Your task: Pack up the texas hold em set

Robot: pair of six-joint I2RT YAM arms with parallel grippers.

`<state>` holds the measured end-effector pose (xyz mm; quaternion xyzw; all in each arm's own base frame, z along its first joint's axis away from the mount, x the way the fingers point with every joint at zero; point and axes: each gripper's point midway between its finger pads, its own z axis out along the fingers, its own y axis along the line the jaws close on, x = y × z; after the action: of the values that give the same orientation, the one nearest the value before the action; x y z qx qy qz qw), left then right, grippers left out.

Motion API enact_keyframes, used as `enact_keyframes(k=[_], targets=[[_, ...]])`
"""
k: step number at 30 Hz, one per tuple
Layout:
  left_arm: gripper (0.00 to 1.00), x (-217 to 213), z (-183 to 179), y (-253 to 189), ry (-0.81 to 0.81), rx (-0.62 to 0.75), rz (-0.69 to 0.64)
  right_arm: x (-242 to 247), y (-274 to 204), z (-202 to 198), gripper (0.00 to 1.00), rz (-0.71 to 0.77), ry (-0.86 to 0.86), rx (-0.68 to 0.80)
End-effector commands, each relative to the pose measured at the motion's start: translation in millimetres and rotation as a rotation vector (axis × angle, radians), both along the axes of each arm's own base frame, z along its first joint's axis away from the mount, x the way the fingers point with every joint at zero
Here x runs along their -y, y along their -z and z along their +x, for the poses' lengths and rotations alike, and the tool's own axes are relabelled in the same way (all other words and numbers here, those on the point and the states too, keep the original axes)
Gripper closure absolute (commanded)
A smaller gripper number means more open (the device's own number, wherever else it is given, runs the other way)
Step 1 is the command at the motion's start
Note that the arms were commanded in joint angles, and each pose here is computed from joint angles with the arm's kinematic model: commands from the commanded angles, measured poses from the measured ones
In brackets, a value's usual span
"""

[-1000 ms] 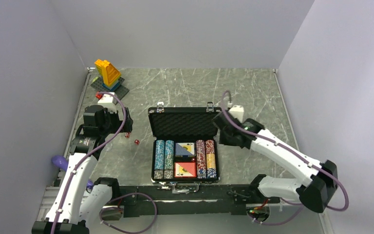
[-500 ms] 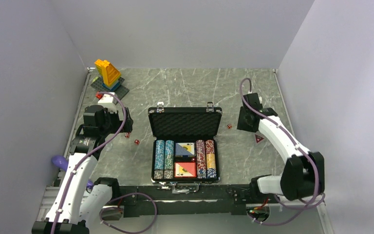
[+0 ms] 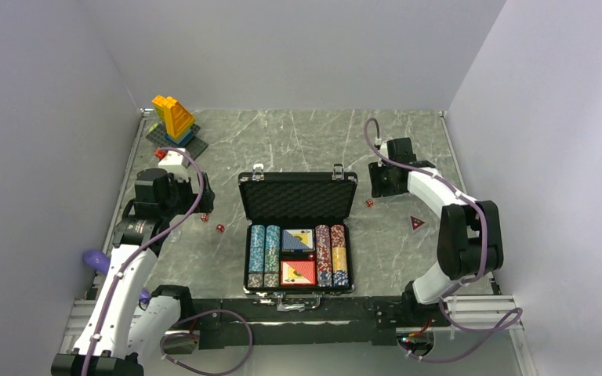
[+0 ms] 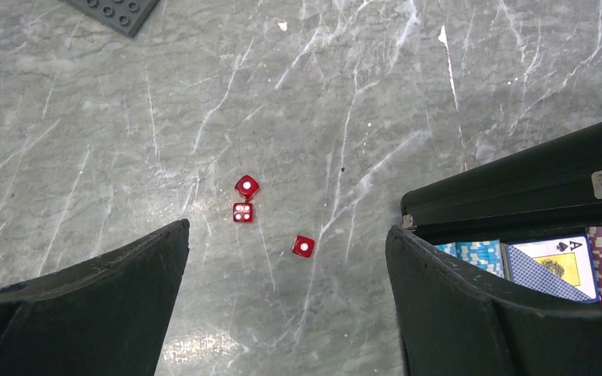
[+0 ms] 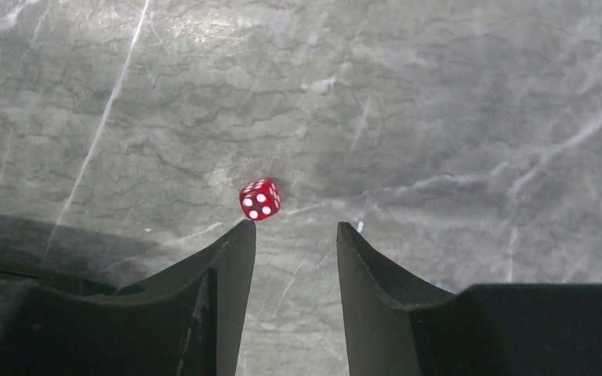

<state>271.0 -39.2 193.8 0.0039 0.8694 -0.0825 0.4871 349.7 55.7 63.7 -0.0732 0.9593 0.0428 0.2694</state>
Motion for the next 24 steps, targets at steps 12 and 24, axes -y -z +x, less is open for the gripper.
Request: enact_keyframes(k=[12,24], targets=[[0.01,1,9,-17,0.013,0.06,-0.002,-16,15,15,0.53,0.017,-0.19,0.055],[0.01,1,10,-18,0.011,0.062,0.002,-23,28,7,0.54,-0.019,-0.229,-0.004]])
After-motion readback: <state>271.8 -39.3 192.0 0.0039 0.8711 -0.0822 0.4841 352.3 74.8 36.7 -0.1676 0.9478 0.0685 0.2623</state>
